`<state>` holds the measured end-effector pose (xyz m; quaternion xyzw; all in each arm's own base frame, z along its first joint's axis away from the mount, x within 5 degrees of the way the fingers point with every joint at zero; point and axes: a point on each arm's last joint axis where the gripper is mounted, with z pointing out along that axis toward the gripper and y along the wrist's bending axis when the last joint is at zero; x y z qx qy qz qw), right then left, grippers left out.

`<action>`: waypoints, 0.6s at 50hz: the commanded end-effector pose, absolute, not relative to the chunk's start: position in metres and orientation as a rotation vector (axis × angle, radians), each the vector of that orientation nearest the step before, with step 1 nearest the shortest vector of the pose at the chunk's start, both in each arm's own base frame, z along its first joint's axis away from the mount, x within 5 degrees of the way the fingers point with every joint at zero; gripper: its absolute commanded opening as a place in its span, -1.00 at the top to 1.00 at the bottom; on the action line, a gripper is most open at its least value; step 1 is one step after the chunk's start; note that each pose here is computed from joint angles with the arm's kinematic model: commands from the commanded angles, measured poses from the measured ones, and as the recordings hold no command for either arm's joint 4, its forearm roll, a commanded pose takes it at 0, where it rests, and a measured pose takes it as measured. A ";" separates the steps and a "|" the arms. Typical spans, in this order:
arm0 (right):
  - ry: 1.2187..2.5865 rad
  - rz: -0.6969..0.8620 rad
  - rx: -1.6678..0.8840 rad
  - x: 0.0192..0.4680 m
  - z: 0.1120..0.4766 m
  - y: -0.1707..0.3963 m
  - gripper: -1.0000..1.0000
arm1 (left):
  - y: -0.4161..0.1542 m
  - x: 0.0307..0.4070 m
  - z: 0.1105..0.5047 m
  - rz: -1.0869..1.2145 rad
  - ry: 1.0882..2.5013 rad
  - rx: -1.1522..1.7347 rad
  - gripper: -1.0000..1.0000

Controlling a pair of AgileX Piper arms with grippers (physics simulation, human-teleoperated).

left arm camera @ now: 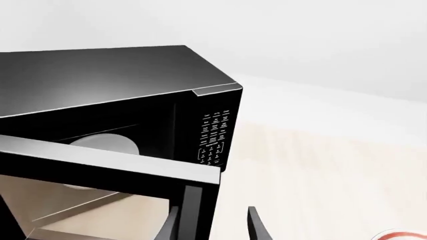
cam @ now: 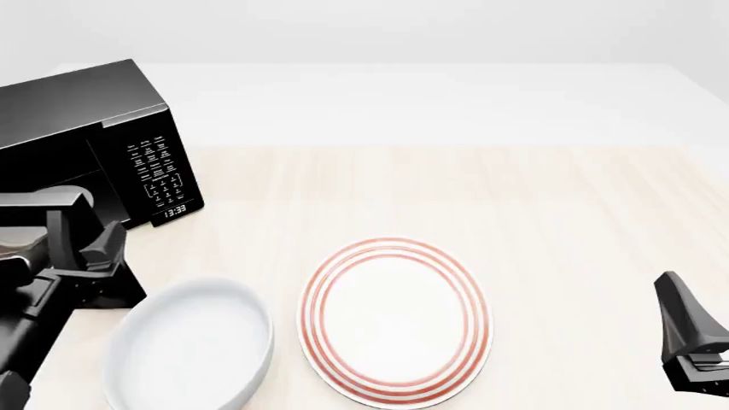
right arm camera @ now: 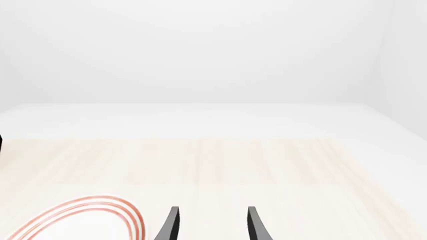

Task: Open the microwave.

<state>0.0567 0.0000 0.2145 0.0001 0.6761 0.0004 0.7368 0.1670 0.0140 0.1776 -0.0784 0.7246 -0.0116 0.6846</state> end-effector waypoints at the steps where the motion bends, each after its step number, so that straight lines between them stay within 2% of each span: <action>1: 1.485 0.001 0.000 0.057 0.215 0.000 -1.00 | 0.011 0.168 0.189 -0.042 1.572 -0.145 -1.00; 30: 1.485 0.001 0.000 0.057 0.215 0.000 -1.00 | 0.013 0.151 0.203 0.000 1.548 -0.138 -1.00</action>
